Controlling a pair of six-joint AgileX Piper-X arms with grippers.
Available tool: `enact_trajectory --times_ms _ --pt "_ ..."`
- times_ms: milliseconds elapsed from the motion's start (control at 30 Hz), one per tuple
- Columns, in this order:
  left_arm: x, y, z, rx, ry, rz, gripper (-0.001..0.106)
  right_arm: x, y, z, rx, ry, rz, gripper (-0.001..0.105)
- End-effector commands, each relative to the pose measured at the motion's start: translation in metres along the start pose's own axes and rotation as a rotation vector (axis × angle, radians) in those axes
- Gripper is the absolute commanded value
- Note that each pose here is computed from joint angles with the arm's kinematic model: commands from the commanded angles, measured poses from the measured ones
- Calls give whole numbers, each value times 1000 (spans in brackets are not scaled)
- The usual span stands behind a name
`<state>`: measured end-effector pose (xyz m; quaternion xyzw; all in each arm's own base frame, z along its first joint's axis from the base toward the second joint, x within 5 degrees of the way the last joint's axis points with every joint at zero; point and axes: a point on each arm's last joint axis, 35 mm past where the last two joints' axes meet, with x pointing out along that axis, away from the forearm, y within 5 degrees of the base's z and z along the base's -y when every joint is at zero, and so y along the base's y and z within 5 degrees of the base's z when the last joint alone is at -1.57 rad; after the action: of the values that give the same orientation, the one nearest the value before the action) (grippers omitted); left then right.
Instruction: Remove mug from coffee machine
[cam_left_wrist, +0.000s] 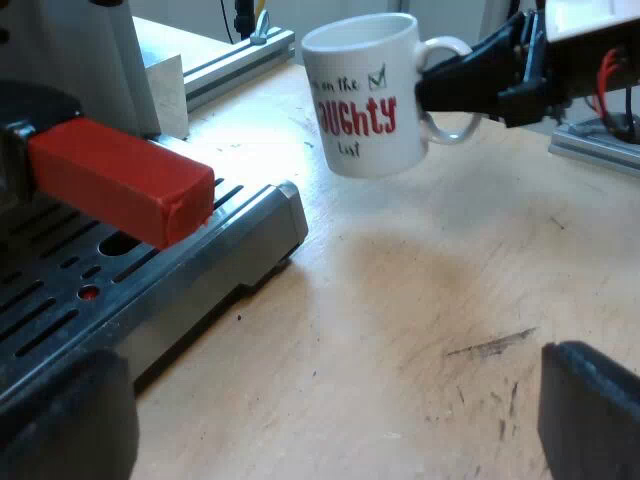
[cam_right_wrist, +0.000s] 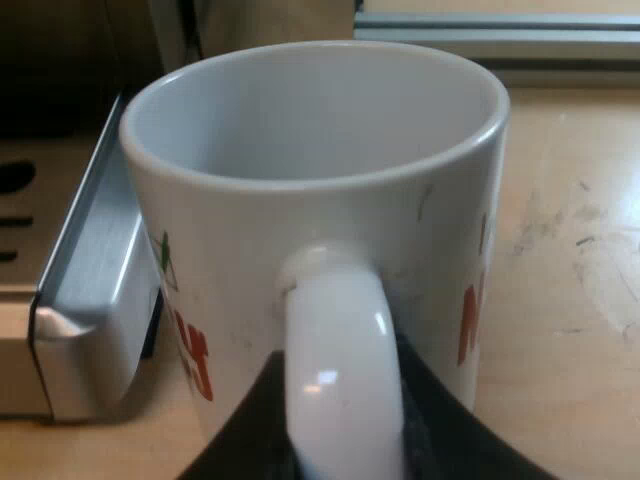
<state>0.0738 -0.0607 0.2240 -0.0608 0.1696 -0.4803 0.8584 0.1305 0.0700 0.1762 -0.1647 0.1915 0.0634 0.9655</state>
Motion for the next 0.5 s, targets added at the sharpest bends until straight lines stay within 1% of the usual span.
enact_trajectory --times_ms 33,67,133,200,500 --pt "0 0 1 9 -3 7 83 11 1 6 27 -62 -47 0" --pt "0 0 1 9 -3 7 83 15 3 4 4 -51 -47 0" --pt "0 0 1 9 -3 7 83 20 5 4 -26 -57 -47 0" --pt "0 0 1 9 -3 7 83 25 8 4 -36 -66 -48 0" --pt "0 0 1 9 -3 5 83 49 20 -3 -21 -97 -62 0"
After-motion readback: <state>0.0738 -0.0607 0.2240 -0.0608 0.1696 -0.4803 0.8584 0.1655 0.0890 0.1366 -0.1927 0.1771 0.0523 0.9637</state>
